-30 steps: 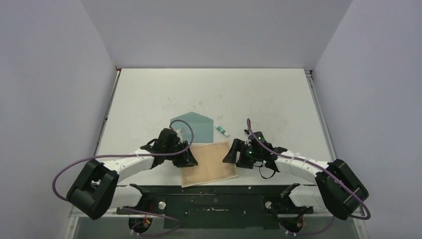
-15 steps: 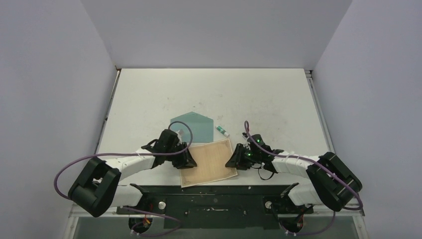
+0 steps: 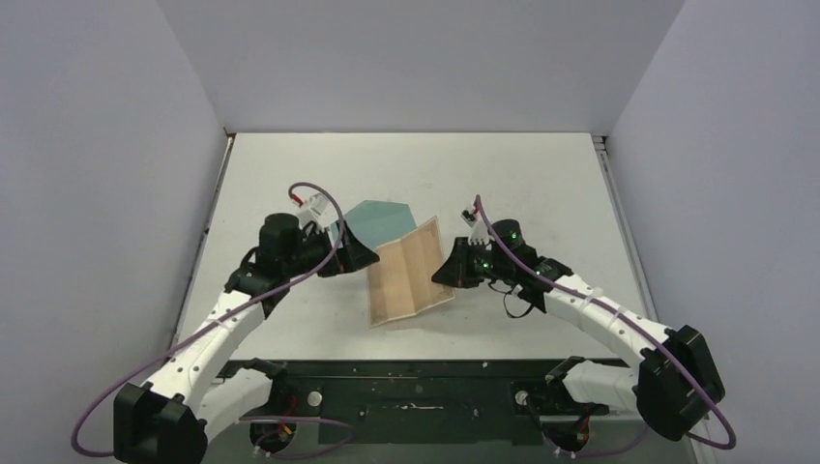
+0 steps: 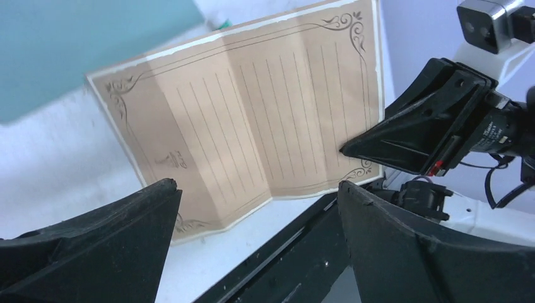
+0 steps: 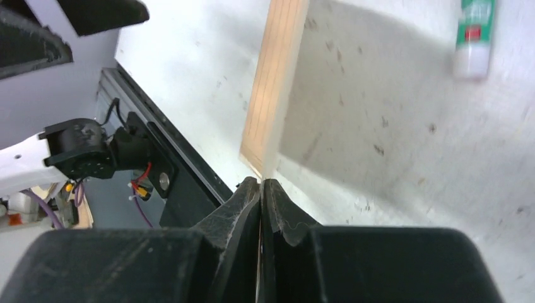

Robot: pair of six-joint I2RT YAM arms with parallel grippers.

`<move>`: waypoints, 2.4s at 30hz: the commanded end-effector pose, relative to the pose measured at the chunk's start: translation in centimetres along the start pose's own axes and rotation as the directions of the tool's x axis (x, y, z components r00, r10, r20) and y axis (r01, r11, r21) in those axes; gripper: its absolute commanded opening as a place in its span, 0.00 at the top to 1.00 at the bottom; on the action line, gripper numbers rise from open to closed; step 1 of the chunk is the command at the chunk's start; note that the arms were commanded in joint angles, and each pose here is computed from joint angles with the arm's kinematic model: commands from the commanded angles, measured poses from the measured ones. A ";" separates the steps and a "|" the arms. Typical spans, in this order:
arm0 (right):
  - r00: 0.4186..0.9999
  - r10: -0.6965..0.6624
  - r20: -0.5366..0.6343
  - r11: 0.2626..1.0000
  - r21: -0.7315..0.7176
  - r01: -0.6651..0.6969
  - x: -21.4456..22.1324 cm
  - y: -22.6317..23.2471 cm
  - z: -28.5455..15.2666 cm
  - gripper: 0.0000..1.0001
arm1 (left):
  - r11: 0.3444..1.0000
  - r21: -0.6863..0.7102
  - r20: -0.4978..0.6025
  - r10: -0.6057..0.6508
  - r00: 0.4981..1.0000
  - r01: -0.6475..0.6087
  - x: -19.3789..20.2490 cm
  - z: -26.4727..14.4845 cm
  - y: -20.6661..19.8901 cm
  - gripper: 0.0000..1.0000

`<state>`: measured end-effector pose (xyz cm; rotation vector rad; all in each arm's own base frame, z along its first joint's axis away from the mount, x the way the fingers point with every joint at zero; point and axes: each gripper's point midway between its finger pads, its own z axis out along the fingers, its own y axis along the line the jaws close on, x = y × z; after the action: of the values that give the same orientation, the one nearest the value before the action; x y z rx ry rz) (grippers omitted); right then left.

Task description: Place the letter into the envelope and seal it

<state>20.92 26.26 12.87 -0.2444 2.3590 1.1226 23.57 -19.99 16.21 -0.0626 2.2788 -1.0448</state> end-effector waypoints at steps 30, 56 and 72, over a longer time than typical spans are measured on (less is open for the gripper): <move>0.843 -0.529 0.100 0.769 -0.363 0.526 -7.5 14.9 -10.9 0.95 | 0.735 0.528 0.086 0.452 0.888 -0.425 -8.0 -5.4 -9.9 0.05; 0.820 -0.567 0.079 0.774 -0.289 0.563 -9.9 13.2 -8.5 0.95 | 0.851 0.475 0.002 0.253 0.967 -0.224 -10.4 -1.2 -7.4 1.00; 0.819 -0.559 0.130 0.797 -0.187 0.574 -12.1 12.1 -8.4 0.95 | 0.837 0.516 -0.035 0.231 0.972 -0.180 -9.3 -1.2 -7.0 1.00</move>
<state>22.76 26.65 29.37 -0.9060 1.9949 1.0641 29.23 -21.26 24.37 0.3783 2.0622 -1.5150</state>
